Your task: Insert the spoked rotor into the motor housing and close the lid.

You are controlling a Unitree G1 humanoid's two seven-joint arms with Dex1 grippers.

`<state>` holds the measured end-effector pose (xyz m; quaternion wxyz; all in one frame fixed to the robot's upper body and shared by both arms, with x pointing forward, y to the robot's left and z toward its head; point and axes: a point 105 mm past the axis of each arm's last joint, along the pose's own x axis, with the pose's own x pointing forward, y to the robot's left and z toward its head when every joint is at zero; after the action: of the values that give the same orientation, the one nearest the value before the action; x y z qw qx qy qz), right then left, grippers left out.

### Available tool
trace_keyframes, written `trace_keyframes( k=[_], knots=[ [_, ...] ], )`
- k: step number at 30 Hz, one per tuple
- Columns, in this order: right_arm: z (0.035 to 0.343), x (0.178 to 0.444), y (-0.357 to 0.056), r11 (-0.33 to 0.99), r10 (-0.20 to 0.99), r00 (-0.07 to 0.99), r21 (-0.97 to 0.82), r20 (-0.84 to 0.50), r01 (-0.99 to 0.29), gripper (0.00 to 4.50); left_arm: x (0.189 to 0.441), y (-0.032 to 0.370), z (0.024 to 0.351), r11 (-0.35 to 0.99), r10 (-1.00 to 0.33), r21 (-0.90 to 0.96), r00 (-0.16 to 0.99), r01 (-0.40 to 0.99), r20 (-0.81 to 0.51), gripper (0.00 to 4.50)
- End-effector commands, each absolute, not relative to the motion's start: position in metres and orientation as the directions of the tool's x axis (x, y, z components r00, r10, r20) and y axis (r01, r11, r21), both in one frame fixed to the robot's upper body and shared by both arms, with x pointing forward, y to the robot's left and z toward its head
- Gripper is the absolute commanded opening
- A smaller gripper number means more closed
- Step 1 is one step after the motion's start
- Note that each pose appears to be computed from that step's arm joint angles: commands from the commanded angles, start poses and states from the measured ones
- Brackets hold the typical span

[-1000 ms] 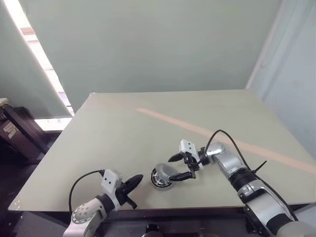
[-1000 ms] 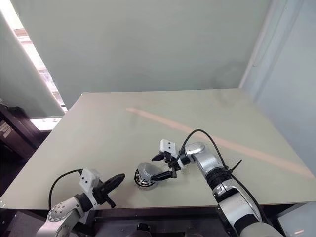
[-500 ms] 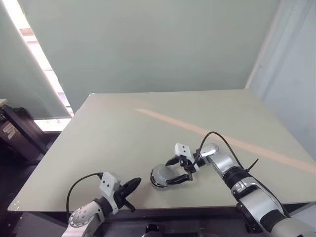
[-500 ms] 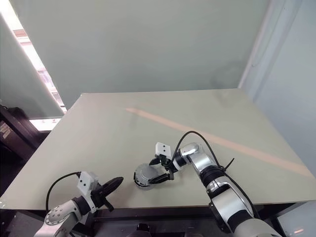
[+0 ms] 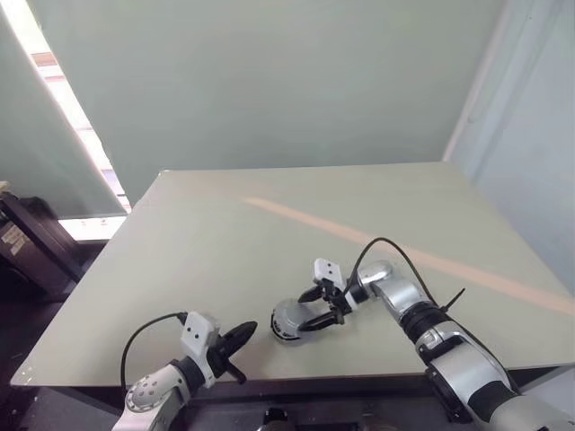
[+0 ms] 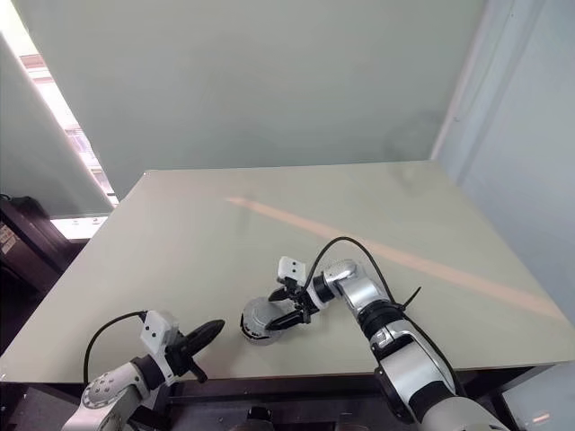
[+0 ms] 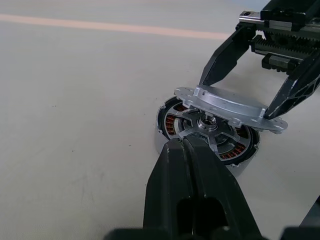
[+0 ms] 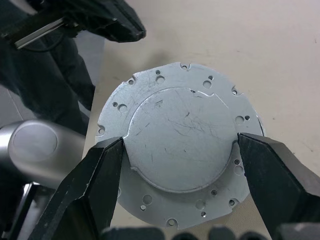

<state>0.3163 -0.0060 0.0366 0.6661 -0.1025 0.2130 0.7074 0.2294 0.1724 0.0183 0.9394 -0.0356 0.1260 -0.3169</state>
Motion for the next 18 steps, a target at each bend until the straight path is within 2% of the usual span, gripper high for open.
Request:
trace_keyframes(
  k=[1,8,18],
  knots=[
    [0.047,0.325,0.000,0.037,0.884,-0.024,0.120,-0.468,-0.992,3.41,0.233,0.172,0.025,0.789,-0.614,-0.118,0.767,0.603,-0.187,0.00],
    [0.044,0.322,0.006,0.091,0.848,0.043,0.067,-0.529,-0.994,3.41,0.234,0.169,0.023,0.783,-0.622,-0.121,0.760,0.610,-0.190,0.00],
    [0.039,0.311,0.003,0.061,0.781,0.066,-0.030,-0.621,-0.998,3.41,0.233,0.166,0.022,0.774,-0.633,-0.125,0.750,0.621,-0.192,0.00]
  ],
)
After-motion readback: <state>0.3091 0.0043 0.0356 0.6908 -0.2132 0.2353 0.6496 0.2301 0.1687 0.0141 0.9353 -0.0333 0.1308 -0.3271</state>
